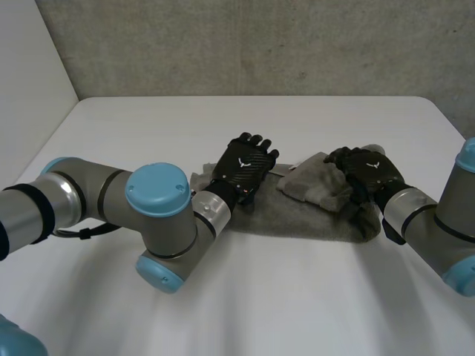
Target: Fold the towel.
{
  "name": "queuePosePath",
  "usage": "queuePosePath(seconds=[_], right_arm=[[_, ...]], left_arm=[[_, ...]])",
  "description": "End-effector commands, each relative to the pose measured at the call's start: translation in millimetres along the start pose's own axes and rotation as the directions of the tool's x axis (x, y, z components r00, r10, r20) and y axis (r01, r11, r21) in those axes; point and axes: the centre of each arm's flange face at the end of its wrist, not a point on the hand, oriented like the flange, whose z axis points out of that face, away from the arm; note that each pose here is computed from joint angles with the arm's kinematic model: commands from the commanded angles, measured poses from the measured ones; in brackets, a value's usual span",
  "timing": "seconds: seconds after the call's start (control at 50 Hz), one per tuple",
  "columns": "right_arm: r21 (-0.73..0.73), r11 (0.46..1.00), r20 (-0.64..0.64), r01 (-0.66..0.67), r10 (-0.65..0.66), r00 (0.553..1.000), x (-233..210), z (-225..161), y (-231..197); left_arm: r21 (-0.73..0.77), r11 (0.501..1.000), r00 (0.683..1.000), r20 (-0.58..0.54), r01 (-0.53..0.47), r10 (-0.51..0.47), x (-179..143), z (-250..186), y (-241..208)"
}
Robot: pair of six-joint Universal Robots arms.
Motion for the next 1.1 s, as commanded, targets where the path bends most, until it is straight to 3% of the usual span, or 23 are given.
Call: queuePosePath(seconds=[0.02, 0.1, 0.18, 0.28, 0.62, 1.1], right_arm=[[-0.009, 1.0, -0.037, -0.019, 0.019, 0.999, 1.5, 12.8, 6.7], [-0.052, 0.999, -0.006, -0.018, 0.018, 1.0, -11.5, 11.6, 21.0], [-0.05, 0.999, -0.002, -0.008, 0.008, 1.0, -13.0, 7.2, 18.8], [-0.027, 1.0, -0.002, 0.003, -0.003, 1.0, -11.3, 0.5, 8.6], [-0.051, 0.998, -0.018, 0.036, -0.037, 0.999, -7.9, -0.4, 17.7], [-0.047, 0.997, -0.019, 0.058, -0.059, 0.998, -5.9, 6.4, 20.2]], left_arm=[[-0.028, 1.0, 1.0, 0.003, -0.004, 0.004, -2.2, -6.0, 3.5], [-0.067, 0.998, 1.0, 0.028, 0.002, -0.001, -8.8, -11.5, 10.4], [-0.159, 0.987, 0.992, 0.123, 0.028, -0.008, -47.0, -26.5, 18.9], [-0.232, 0.971, 0.989, 0.142, 0.06, -0.028, -60.1, -44.9, 14.3], [-0.331, 0.941, 0.993, 0.114, 0.071, -0.035, -46.0, -47.7, 43.0], [-0.308, 0.949, 0.992, 0.124, 0.069, -0.032, -43.0, -37.3, 49.2]])
